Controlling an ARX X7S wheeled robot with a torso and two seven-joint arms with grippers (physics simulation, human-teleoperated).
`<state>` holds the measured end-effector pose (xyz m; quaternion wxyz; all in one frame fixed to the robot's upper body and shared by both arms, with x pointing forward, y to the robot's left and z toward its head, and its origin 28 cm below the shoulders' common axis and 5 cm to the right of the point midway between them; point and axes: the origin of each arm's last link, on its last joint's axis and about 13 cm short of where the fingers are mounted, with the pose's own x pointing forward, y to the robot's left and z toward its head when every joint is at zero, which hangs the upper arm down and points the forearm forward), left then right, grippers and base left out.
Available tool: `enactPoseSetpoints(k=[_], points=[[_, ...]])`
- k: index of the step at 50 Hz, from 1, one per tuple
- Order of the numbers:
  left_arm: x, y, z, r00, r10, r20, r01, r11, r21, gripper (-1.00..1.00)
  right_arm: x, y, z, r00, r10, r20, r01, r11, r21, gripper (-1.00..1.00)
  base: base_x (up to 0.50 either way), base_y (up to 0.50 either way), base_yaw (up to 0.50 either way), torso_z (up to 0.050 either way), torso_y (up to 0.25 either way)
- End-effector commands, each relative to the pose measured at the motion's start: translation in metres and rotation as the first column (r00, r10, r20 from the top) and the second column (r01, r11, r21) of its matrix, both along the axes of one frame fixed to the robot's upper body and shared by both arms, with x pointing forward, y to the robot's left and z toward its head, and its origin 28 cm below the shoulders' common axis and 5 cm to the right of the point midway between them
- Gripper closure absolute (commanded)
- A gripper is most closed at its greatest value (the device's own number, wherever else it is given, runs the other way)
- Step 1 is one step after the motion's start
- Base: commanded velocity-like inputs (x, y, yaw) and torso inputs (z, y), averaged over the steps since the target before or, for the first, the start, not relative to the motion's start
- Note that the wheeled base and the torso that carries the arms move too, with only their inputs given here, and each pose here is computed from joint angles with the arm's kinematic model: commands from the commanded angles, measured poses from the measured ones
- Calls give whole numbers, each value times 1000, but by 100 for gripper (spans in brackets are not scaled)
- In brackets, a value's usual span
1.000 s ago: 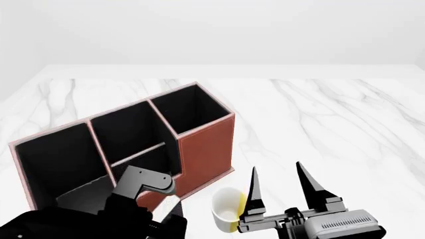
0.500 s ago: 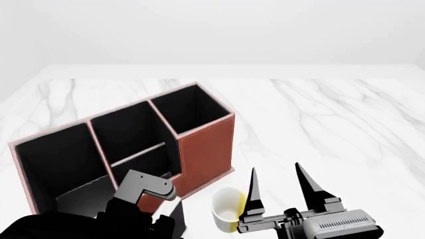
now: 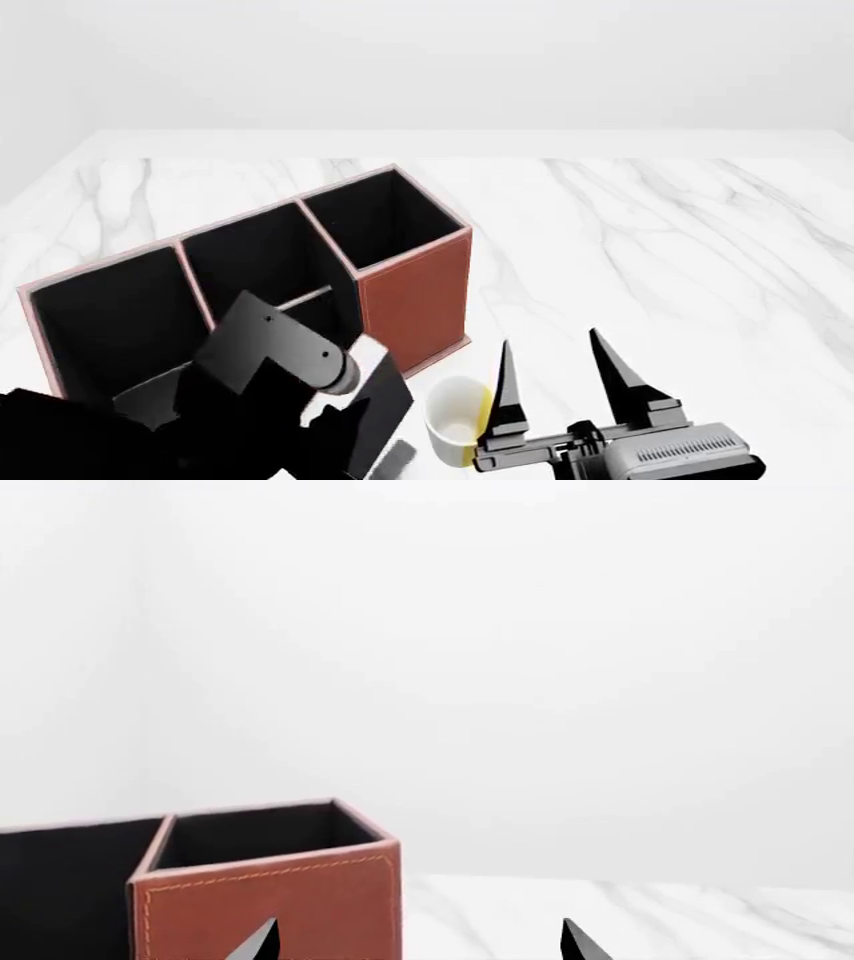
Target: Pick up the book and place it in the right compartment of the caddy.
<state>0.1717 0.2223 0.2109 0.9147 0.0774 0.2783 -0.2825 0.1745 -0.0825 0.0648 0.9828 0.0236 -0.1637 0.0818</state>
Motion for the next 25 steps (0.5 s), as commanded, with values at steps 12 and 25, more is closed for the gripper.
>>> enactPoseSetpoints(k=[12, 25], points=[[-35, 7, 92, 914, -59, 402, 82, 996, -40, 100, 1, 1, -2, 1000, 7, 5, -7, 1000, -13, -100, 0, 0, 0, 0, 1], [-26, 4, 165, 770, -3, 638, 113, 985, -131, 100, 0, 1, -2, 1000, 12, -1, -12, 1000, -13, -100, 0, 0, 0, 0, 1]])
